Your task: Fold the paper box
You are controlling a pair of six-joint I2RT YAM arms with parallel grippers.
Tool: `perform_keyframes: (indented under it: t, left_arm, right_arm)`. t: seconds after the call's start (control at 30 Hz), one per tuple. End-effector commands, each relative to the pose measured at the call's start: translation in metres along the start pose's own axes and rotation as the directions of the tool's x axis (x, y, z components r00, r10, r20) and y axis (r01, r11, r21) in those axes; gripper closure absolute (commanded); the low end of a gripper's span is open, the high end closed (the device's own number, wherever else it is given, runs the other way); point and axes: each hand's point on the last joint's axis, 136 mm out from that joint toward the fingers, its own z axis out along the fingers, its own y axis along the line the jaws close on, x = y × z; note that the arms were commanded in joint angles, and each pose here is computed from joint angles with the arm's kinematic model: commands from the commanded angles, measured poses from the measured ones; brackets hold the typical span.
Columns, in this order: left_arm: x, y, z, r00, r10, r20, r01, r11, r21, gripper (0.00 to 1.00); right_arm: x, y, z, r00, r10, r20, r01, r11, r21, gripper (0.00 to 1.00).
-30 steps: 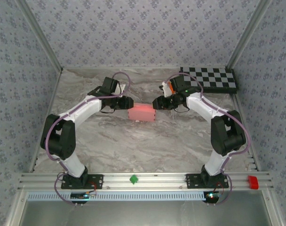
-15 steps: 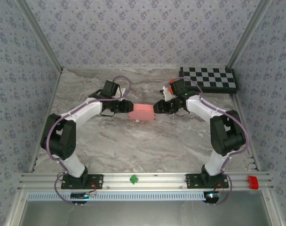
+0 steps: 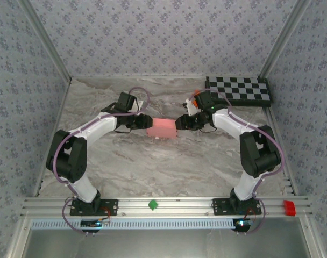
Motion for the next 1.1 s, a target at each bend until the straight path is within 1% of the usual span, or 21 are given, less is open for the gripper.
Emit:
perform_keyframes:
  t: [0.0,0.3,0.43,0.53,0.73,0.83,0.93,0.97,1.0,1.07]
  left_arm:
    - [0.01,0.002,-0.004,1.0,-0.017,-0.02,0.016,1.0,-0.018,0.55]
    - [0.005,-0.004,-0.01,1.0,-0.014,0.002,0.014,1.0,-0.002,0.54]
    - [-0.003,-0.009,-0.017,1.0,0.003,0.024,-0.003,1.0,0.002,0.52]
    - [-0.012,-0.014,-0.024,0.999,0.026,0.039,-0.026,1.0,-0.005,0.49]
    - [-0.03,-0.019,-0.041,0.991,0.096,0.097,-0.092,0.995,-0.04,0.31]
    - [-0.038,-0.018,-0.051,0.98,0.158,0.118,-0.148,0.985,-0.088,0.21]
    - [-0.045,-0.019,-0.06,0.957,0.257,0.138,-0.24,0.963,-0.125,0.16]
    - [-0.046,-0.022,-0.061,0.943,0.302,0.136,-0.286,0.95,-0.129,0.16]
    - [-0.048,-0.024,-0.063,0.929,0.347,0.13,-0.33,0.934,-0.134,0.16]
    - [-0.048,-0.031,-0.062,0.881,0.458,0.115,-0.445,0.887,-0.126,0.16]
  right_arm:
    - [0.008,-0.023,0.005,0.998,0.023,-0.056,-0.018,0.995,0.1,0.56]
    - [-0.003,-0.023,0.006,0.997,-0.006,-0.072,0.014,0.993,0.119,0.56]
    - [-0.011,-0.014,-0.001,0.998,-0.03,-0.047,0.035,0.993,0.11,0.57]
    - [-0.022,-0.004,-0.014,0.998,-0.063,0.006,0.062,0.992,0.108,0.56]
    - [-0.038,0.011,-0.047,0.985,-0.125,0.121,0.109,0.985,0.132,0.52]
    - [-0.036,0.007,-0.061,0.977,-0.14,0.162,0.112,0.98,0.166,0.51]
    - [-0.032,0.001,-0.074,0.968,-0.148,0.201,0.108,0.974,0.198,0.5]
    - [-0.019,-0.008,-0.071,0.973,-0.133,0.187,0.093,0.974,0.208,0.5]
    - [-0.015,-0.011,-0.074,0.971,-0.133,0.2,0.089,0.972,0.216,0.5]
    - [-0.006,-0.016,-0.079,0.968,-0.131,0.213,0.081,0.97,0.228,0.5]
